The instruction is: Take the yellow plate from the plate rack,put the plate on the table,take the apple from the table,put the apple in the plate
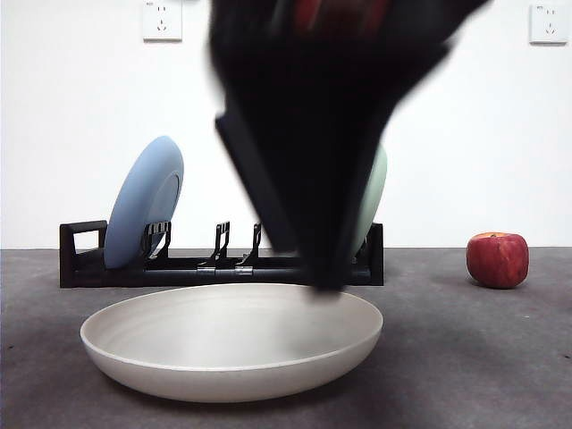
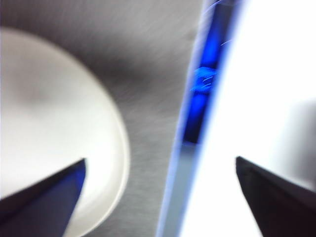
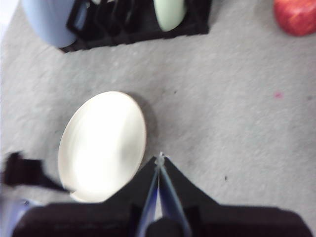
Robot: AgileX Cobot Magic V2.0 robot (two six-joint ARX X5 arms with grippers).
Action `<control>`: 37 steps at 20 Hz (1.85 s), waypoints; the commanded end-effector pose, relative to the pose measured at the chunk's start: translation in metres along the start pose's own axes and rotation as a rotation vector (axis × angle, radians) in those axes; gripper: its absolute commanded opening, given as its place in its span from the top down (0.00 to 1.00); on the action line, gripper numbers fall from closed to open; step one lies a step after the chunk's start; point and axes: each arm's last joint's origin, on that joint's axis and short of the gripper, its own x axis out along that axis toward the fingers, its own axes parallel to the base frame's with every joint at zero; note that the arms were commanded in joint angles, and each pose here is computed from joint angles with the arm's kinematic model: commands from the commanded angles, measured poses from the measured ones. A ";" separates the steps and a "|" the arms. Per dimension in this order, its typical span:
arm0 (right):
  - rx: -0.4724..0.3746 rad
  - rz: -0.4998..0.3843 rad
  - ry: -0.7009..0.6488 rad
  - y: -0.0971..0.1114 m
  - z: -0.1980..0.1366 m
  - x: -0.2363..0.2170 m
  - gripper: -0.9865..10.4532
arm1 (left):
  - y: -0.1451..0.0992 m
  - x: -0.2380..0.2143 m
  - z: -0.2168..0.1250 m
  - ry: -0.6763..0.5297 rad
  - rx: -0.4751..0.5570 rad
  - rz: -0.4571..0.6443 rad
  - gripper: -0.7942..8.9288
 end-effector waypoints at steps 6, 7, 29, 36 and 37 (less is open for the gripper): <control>0.037 -0.033 -0.018 -0.007 0.011 0.011 0.62 | -0.006 -0.086 0.004 -0.170 -0.038 -0.026 0.90; 0.047 -0.035 -0.004 -0.009 0.013 0.015 0.59 | -0.007 -0.097 -0.003 -0.201 -0.042 -0.023 0.92; 0.018 -0.357 0.124 -0.095 0.128 0.150 0.27 | -0.022 -0.249 -0.208 -0.873 -0.456 0.130 0.92; 0.050 -0.361 0.187 -0.128 0.137 0.203 0.27 | -0.025 -0.253 -0.222 -0.911 -0.458 0.129 0.92; 0.053 -0.361 0.186 -0.132 0.136 0.209 0.27 | -0.025 -0.253 -0.222 -0.911 -0.458 0.129 0.92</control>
